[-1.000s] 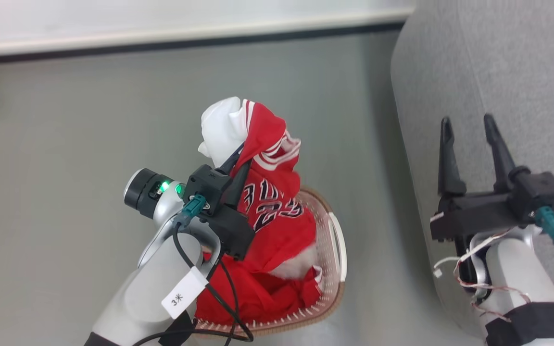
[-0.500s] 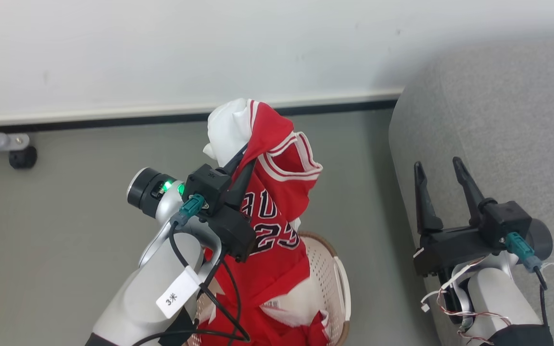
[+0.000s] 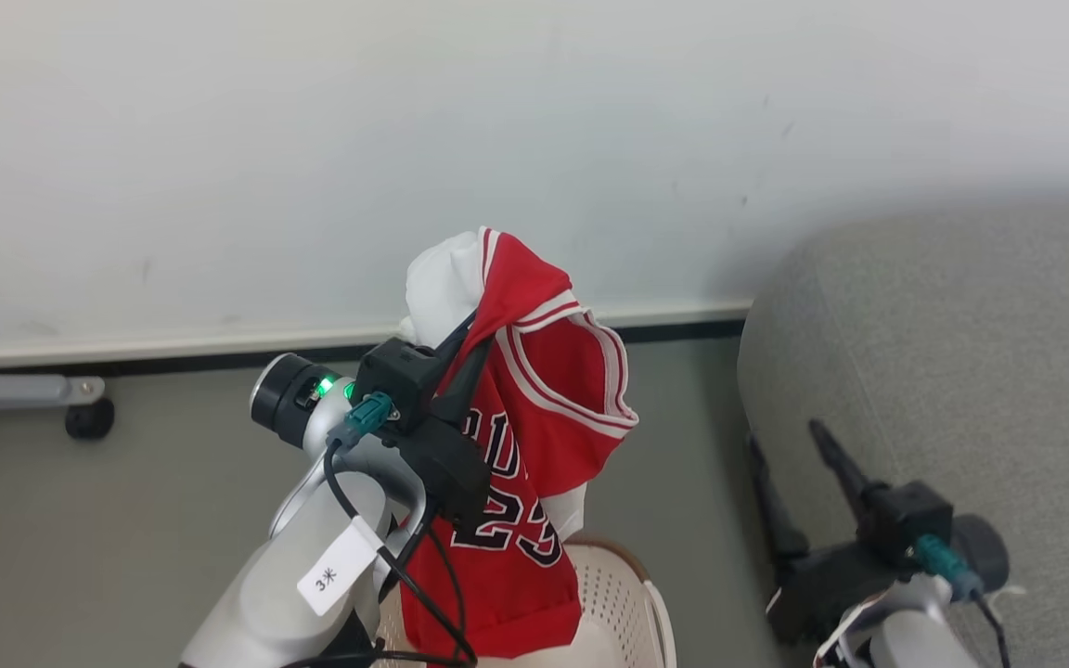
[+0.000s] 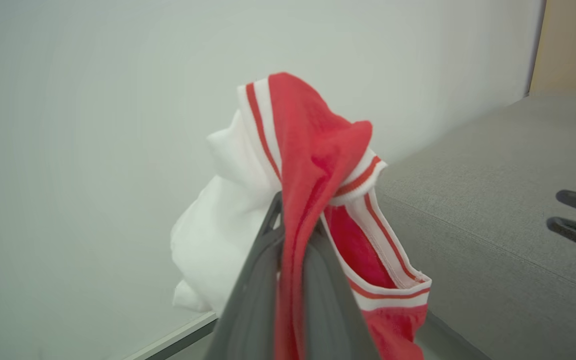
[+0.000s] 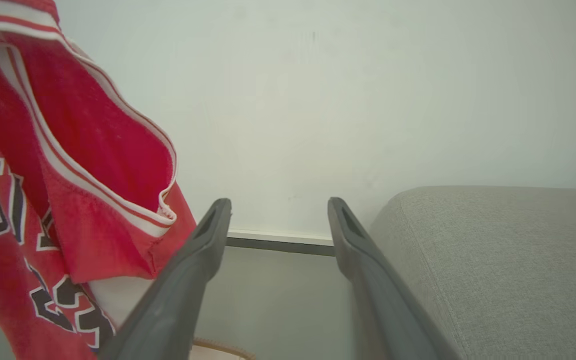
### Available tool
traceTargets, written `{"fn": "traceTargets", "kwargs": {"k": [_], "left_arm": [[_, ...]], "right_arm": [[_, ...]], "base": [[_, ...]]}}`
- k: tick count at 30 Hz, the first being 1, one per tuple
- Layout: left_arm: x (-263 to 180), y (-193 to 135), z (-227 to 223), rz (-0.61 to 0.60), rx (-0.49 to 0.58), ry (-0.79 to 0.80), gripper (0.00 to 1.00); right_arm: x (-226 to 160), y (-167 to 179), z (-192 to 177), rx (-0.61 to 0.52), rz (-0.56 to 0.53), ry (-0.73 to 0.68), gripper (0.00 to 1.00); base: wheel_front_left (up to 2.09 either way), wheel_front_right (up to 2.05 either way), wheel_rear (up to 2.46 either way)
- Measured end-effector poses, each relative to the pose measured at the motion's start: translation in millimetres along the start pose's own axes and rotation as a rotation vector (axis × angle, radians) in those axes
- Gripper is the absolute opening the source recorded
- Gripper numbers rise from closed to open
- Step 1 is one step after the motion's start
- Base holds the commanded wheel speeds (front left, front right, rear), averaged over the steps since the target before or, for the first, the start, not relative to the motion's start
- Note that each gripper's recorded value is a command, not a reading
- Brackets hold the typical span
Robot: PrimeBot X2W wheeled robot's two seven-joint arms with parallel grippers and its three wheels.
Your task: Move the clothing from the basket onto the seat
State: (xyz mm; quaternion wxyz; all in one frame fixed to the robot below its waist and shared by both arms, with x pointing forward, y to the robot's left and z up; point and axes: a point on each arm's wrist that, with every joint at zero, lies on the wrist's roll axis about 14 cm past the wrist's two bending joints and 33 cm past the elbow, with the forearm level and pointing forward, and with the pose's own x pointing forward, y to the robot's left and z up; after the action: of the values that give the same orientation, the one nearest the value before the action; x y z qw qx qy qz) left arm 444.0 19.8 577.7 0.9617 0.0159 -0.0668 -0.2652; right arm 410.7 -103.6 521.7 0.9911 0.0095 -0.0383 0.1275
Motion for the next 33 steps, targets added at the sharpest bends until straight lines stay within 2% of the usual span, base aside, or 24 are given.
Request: {"fn": "traceTargets", "kwargs": {"k": [10, 16, 24, 33], "left_arm": [[-13.5, -19.1, 35.2, -0.031, 0.032, -0.059, 0.0], [-16.2, -28.2, 41.9, -0.055, 0.05, -0.057, 0.0], [-17.5, -52.5, 48.3, -0.129, 0.063, -0.055, 0.0], [-12.7, -75.2, 65.1, -0.189, 0.059, -0.071, 0.0]], "right_arm": [[-23.7, 50.1, -10.9, -0.028, 0.173, 0.045, 1.0], [-30.4, 76.0, -25.7, -0.058, 0.268, 0.095, 1.0], [-29.1, 120.4, -19.0, -0.041, 0.416, 0.084, 1.0], [-29.6, 143.3, -21.9, -0.048, 0.502, 0.106, 1.0]], "base": [[0.0, 0.0, 0.0], [0.0, 0.0, 0.0], [0.0, 0.0, 0.0], [0.0, 0.0, 0.0]]}}
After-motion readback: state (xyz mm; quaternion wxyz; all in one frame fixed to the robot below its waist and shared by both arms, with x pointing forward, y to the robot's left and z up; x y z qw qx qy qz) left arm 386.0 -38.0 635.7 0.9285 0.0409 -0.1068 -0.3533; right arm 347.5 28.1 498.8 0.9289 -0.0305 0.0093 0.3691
